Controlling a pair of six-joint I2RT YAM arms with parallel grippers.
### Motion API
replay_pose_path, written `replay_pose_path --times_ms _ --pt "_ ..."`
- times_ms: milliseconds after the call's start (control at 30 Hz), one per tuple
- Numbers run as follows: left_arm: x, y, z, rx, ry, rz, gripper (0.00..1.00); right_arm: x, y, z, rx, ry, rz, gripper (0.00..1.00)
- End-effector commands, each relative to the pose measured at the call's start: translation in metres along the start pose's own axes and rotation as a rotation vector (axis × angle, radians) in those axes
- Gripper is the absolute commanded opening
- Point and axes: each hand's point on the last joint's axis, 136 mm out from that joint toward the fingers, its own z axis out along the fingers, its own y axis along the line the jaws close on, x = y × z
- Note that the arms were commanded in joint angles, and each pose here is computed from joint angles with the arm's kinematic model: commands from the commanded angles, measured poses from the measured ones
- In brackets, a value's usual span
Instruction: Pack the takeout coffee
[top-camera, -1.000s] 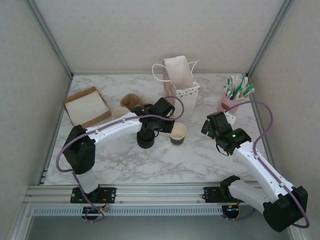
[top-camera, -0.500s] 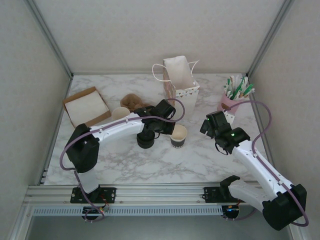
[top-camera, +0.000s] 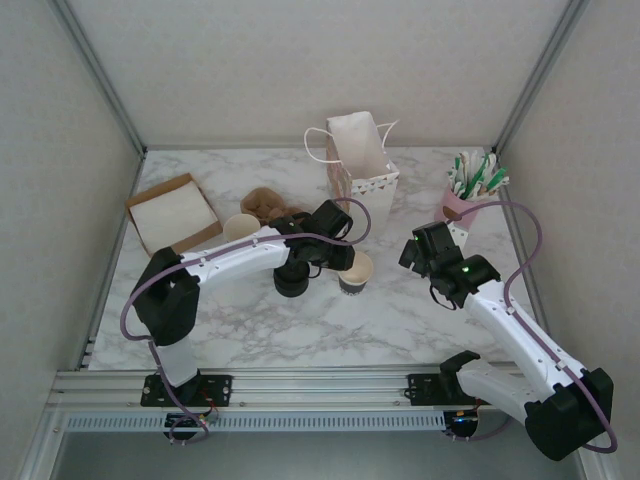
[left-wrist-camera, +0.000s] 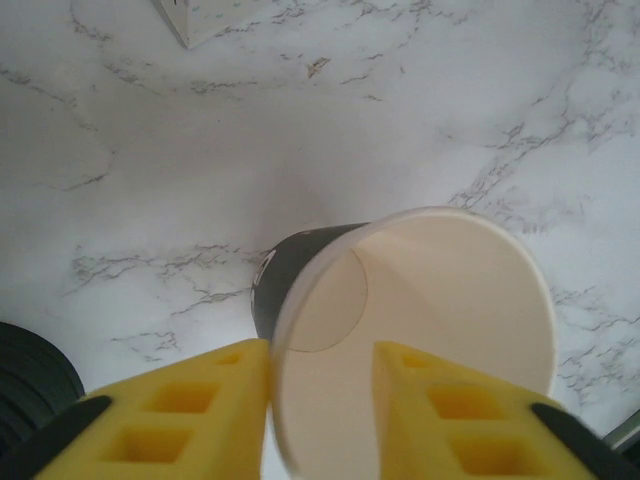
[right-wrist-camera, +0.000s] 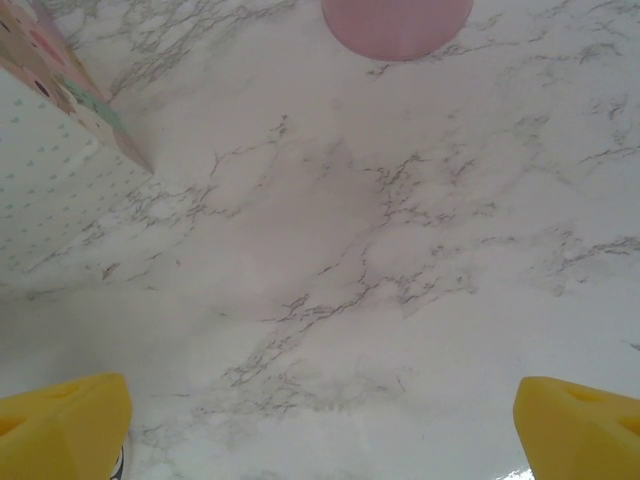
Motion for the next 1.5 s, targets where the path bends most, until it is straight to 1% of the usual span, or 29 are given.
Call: replay_pose_path --times_ms 0,200,233,267,300,433,567,667,767,867,933,1000,1100,1167,1233,1367,1467 --pt "-0.006 -0.008 -0.018 0.034 -0.046 -0.004 0.43 -0.003 0.001 -0.004 -0.018 -0.008 -0.008 0.99" --pt "-0.013 -0.016 -0.045 0.118 -0.11 -0.013 0.81 -0.004 0.012 -0.012 -0.082 0.013 -0.088 0.99" --pt "-0.013 -0.018 -0.051 0.133 -0.122 -0.012 0.9 -0.004 0.013 -0.014 -0.092 0.019 -0.096 0.99" --pt "-0.014 -0.019 -0.058 0.143 -0.136 -0.013 0.97 -0.003 0.016 -0.015 -0.106 0.023 -0.107 0.99" --pt "-0.015 -0.02 -0.063 0.152 -0.149 -0.012 0.99 -0.003 0.017 -0.017 -0.118 0.026 -0.113 0.99" --pt "-0.018 -0.02 -0.09 0.192 -0.222 -0.032 1.0 -0.005 0.025 -0.026 -0.181 0.02 -0.117 0.99" --pt "-0.019 -0.009 -0.115 0.19 -0.325 -0.078 1.0 -0.009 0.036 -0.038 -0.244 0.022 -0.127 0.99" --pt "-0.018 0.011 -0.136 0.152 -0.424 -0.151 1.0 -0.013 0.047 -0.047 -0.295 0.034 -0.147 0.99" --pt "-0.011 0.042 -0.152 0.073 -0.534 -0.214 1.0 -0.014 0.067 -0.052 -0.363 0.055 -0.179 0.99" --pt "0.0 0.064 -0.16 0.027 -0.593 -0.224 1.0 -0.014 0.092 -0.058 -0.42 0.07 -0.233 0.99" --pt "0.006 0.078 -0.163 -0.003 -0.621 -0.26 1.0 -0.012 0.108 -0.06 -0.438 0.08 -0.269 0.99" --pt "0.011 0.088 -0.162 -0.014 -0.621 -0.283 1.0 -0.009 0.124 -0.061 -0.45 0.099 -0.312 0.99" --pt "0.02 0.1 -0.158 0.004 -0.614 -0.321 1.0 -0.001 0.149 -0.063 -0.45 0.128 -0.388 0.99" --pt "0.026 0.106 -0.156 0.056 -0.614 -0.352 1.0 0.003 0.164 -0.064 -0.435 0.133 -0.445 0.99" --pt "0.032 0.116 -0.154 0.114 -0.608 -0.399 1.0 0.015 0.182 -0.068 -0.448 0.153 -0.505 0.99" --pt "0.045 0.131 -0.14 0.222 -0.551 -0.473 1.0 0.032 0.21 -0.067 -0.45 0.198 -0.586 0.99" --pt "0.052 0.135 -0.133 0.265 -0.52 -0.496 1.0 0.043 0.227 -0.067 -0.454 0.228 -0.625 0.99"
